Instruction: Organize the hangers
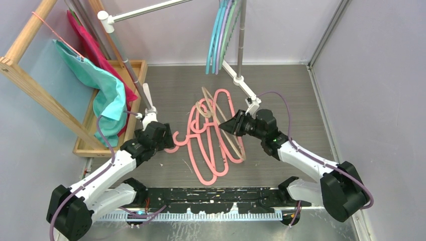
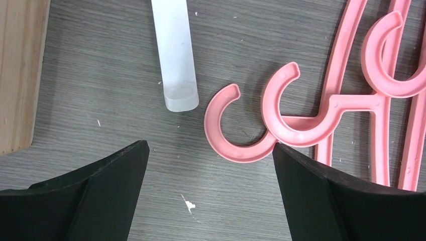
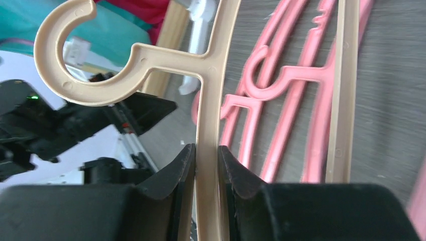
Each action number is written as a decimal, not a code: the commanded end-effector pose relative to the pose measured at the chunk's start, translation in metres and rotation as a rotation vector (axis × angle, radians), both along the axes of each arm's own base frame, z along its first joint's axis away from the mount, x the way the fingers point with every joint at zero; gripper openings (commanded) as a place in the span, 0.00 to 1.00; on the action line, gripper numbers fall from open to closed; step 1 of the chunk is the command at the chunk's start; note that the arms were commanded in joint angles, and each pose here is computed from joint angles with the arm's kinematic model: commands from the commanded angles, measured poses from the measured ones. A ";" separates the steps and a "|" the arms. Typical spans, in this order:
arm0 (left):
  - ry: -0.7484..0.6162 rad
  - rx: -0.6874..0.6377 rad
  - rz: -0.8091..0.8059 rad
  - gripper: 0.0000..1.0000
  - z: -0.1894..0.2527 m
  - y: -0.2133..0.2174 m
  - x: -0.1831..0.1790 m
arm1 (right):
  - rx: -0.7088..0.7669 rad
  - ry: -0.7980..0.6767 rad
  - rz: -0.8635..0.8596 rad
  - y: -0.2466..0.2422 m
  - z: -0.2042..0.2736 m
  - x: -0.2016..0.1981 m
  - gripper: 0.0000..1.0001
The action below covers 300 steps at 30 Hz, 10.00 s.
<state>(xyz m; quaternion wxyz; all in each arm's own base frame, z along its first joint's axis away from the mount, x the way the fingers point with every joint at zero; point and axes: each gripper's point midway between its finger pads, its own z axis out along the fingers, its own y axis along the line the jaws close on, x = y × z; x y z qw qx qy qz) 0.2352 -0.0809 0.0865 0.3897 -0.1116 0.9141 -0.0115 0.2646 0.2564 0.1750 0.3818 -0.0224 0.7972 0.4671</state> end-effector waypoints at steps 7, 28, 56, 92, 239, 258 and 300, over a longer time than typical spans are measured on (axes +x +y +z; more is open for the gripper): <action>-0.038 -0.025 0.039 0.98 0.001 -0.002 0.008 | 0.353 -0.219 0.072 0.084 0.129 -0.034 0.01; -0.089 -0.050 0.025 0.98 0.019 -0.002 0.008 | 0.557 -0.417 -0.009 0.183 0.263 0.043 0.01; -0.101 -0.055 0.005 0.98 0.024 -0.001 0.004 | 0.649 -0.439 -0.086 0.257 0.322 0.118 0.01; -0.064 -0.032 0.013 0.98 0.011 0.001 0.001 | 0.594 -0.460 -0.159 0.213 0.301 0.109 0.78; -0.117 -0.032 0.029 0.98 0.040 0.019 -0.016 | 0.532 -0.331 0.010 0.186 0.316 0.046 0.01; -0.127 -0.045 0.027 0.98 0.044 0.015 -0.013 | 0.483 -0.206 0.041 0.230 0.264 0.074 0.01; -0.099 -0.041 0.037 0.98 0.038 0.010 -0.007 | 0.176 -0.389 0.060 0.180 0.229 -0.001 0.86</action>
